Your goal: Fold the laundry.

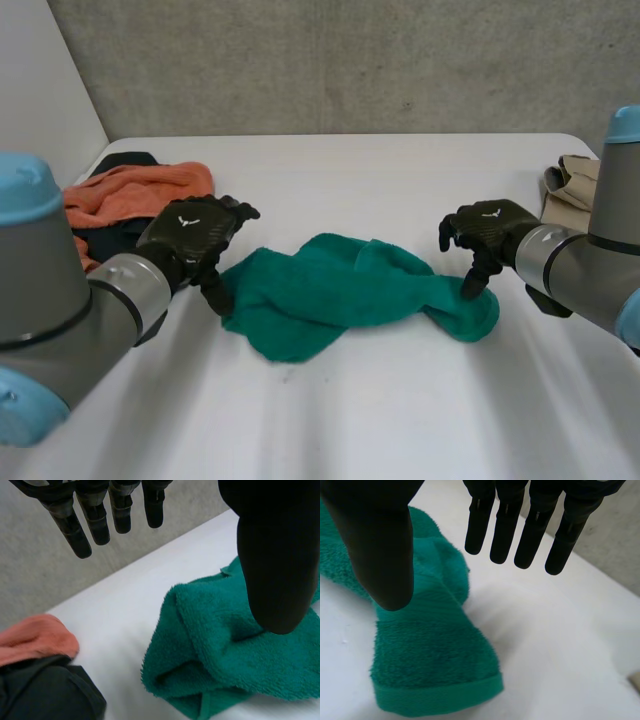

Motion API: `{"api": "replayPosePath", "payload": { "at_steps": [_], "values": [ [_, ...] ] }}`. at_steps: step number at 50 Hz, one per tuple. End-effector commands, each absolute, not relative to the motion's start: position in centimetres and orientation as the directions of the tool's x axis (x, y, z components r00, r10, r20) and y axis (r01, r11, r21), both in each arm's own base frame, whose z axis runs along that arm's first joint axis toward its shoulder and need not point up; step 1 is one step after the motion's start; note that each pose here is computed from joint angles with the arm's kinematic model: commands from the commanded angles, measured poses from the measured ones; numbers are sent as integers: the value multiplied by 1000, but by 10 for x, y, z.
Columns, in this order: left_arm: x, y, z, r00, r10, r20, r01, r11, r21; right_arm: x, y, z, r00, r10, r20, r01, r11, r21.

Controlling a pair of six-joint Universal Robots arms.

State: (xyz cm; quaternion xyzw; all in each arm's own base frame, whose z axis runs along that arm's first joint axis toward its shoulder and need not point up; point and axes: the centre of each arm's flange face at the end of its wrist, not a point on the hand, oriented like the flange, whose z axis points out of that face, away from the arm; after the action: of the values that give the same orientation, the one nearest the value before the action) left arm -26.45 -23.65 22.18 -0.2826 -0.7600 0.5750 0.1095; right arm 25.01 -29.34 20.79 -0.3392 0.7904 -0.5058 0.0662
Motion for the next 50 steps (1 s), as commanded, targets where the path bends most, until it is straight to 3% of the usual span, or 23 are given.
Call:
{"api": "replayPosePath", "payload": {
  "at_steps": [1, 10, 16, 22, 26, 27, 29, 30, 33, 34, 37, 38, 40, 44, 46, 50],
  "values": [
    [-258, -271, 205, -819, 571, -63, 291, 318, -902, 255, -299, 185, -753, -635, 174, -465, 326, -823],
    [-259, -309, 173, -827, 561, -26, 311, 419, -853, 264, -306, 176, -747, -649, 144, -441, 322, -837],
    [-276, -314, 157, -784, 620, 24, 344, 467, -815, 276, -310, 182, -730, -660, 177, -434, 246, -867],
    [-287, -333, 165, -794, 606, -42, 358, 411, -838, 287, -323, 177, -708, -666, 233, -451, 173, -875],
    [-288, -357, 211, -847, 500, -181, 334, 237, -912, 293, -348, 197, -700, -622, 352, -482, 46, -875],
    [-291, -363, 241, -871, 443, -213, 294, 123, -948, 294, -360, 215, -710, -571, 411, -487, -24, -873],
    [-295, -365, 271, -890, 402, -217, 239, 3, -971, 295, -374, 241, -731, -497, 468, -471, -128, -873],
    [-299, -363, 303, -903, 376, -208, 171, -131, -977, 297, -385, 268, -759, -422, 495, -435, -236, -869],
    [-304, -352, 346, -914, 358, -189, 74, -313, -947, 296, -394, 308, -810, -313, 495, -363, -395, -844],
    [-308, -340, 369, -915, 358, -183, 14, -427, -904, 295, -394, 332, -837, -260, 482, -315, -492, -812],
    [-313, -318, 393, -908, 374, -187, -54, -549, -834, 295, -390, 352, -856, -219, 469, -253, -613, -748],
    [-313, -309, 398, -908, 370, -197, -67, -593, -802, 295, -386, 359, -855, -205, 476, -225, -681, -697],
    [-310, -301, 395, -907, 363, -215, -51, -600, -798, 295, -382, 362, -850, -190, 492, -208, -737, -643],
    [-307, -288, 357, -887, 371, -274, 60, -496, -866, 281, -380, 341, -821, -197, 536, -225, -751, -621],
    [-306, -278, 321, -865, 411, -288, 126, -378, -917, 272, -379, 320, -797, -237, 556, -251, -707, -662],
    [-308, -250, 258, -811, 512, -283, 226, -173, -959, 259, -371, 273, -755, -347, 557, -304, -566, -766]
  ]
}}
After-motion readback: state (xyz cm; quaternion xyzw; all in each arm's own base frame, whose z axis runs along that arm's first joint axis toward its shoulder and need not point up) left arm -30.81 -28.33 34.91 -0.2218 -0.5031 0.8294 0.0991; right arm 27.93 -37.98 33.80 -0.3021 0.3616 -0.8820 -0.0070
